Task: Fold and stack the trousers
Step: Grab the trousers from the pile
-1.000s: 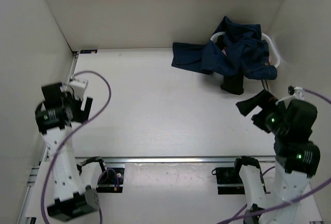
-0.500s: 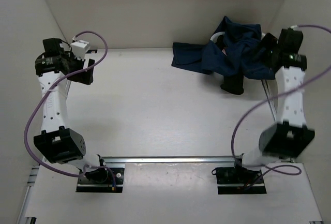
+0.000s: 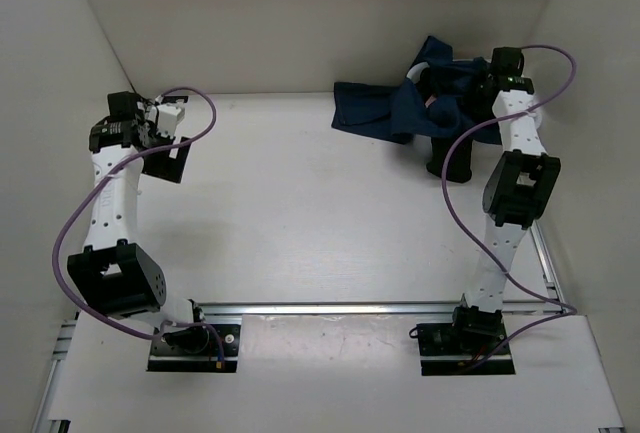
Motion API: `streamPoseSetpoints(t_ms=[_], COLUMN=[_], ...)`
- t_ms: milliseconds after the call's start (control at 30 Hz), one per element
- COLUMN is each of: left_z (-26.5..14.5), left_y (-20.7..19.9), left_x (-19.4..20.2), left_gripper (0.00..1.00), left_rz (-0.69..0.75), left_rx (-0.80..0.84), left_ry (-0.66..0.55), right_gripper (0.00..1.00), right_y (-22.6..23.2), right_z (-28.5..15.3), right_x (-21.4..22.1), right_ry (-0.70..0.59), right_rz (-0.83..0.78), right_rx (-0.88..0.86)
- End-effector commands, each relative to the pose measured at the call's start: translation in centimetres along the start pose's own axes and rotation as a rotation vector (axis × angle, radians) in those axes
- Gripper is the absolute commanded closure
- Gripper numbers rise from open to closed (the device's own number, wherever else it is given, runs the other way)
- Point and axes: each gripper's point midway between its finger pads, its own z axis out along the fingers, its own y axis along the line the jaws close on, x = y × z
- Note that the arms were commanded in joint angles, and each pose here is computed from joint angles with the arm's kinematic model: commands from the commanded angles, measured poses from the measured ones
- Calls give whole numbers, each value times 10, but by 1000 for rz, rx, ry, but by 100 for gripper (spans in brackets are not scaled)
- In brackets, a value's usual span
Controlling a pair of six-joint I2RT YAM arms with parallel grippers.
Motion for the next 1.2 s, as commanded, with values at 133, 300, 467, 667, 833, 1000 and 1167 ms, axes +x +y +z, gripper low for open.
streamPoseSetpoints(t_ms=[133,300,467,667,833,1000,1167], left_z=[-23,-36,-46,-66,-85,-85,-63], left_y=[4,-3,-11,-9,-1,2,-2], left_x=[5,15,21,12,1,1,5], left_gripper=[0,0,0,0,0,0,0], left_rz=[-13,-11,-7,-23,10,42,103], left_rx=[-75,-92,-97,-128,-169,-182,-123], left_ry=[-54,-86,-143,-207,-258,-249,-159], right_gripper=[100,100,100,100,100,100,79], right_y=[69,141,242,294,301,277,244], right_z=[-102,-252,-395,-480,-436,-342,-245], right_x=[-62,-64,4,70,132,191,205], right_ry=[-225,-437,-578,-519,-322,-130,56], right_rz=[-75,-218,-408,-361,-311,-354,-385], right_rx=[-218,-361,-644,-911,-834,-568,-349])
